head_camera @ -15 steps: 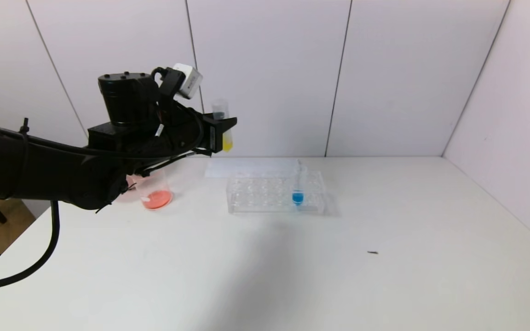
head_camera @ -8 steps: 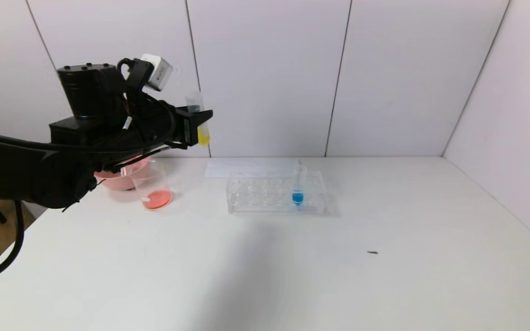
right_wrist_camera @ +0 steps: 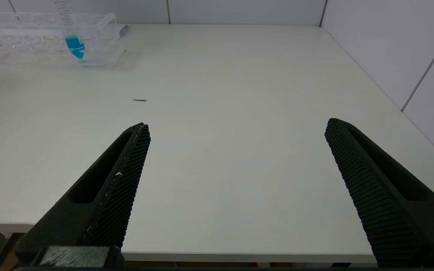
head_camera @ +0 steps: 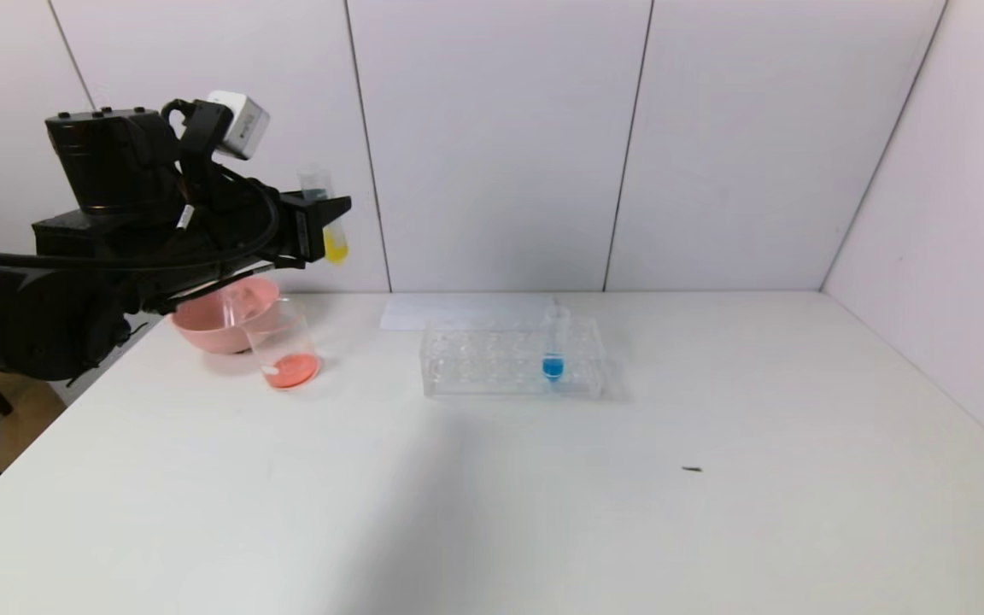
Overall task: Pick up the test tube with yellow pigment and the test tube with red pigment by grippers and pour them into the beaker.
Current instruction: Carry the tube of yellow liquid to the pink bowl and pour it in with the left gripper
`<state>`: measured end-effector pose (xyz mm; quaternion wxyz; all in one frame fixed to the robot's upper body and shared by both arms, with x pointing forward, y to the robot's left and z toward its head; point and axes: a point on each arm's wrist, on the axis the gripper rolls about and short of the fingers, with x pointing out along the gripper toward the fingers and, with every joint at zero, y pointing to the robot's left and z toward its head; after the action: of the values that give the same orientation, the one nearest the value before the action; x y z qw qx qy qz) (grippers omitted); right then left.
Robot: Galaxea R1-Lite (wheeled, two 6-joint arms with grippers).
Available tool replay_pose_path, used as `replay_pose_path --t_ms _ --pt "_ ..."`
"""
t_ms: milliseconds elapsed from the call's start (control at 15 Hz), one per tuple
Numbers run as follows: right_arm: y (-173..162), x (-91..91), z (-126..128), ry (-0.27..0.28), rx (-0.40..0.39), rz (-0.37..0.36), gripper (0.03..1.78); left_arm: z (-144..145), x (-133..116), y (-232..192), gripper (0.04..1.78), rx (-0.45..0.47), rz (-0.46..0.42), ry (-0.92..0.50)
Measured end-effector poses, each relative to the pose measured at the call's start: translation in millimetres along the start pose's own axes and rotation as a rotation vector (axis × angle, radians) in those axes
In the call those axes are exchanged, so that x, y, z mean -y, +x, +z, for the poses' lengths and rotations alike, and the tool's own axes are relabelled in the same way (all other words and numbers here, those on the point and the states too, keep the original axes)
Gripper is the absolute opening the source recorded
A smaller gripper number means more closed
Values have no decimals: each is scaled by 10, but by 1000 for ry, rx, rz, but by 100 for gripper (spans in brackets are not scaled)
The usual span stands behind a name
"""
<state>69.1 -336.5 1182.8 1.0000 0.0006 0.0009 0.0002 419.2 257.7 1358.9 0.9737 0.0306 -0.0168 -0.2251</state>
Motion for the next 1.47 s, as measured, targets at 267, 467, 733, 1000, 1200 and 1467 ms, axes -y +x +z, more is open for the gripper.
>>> replay_pose_path --t_ms 267,467,733,1000,1200,1467 --pt "0 0 0 0 0 0 170 -32 -153 -59 46 -13 45 0" --pt "0 0 0 0 0 0 170 -49 -269 -110 46 -18 76 -4" --pt "0 0 0 0 0 0 170 -85 -414 -175 46 -30 118 -13" --pt "0 0 0 0 0 0 170 -115 -568 -257 46 -40 155 -16" --pt "0 0 0 0 0 0 170 -126 -679 -325 46 -43 169 -19" --pt "0 0 0 0 0 0 170 -154 -806 -401 46 -52 207 -21"
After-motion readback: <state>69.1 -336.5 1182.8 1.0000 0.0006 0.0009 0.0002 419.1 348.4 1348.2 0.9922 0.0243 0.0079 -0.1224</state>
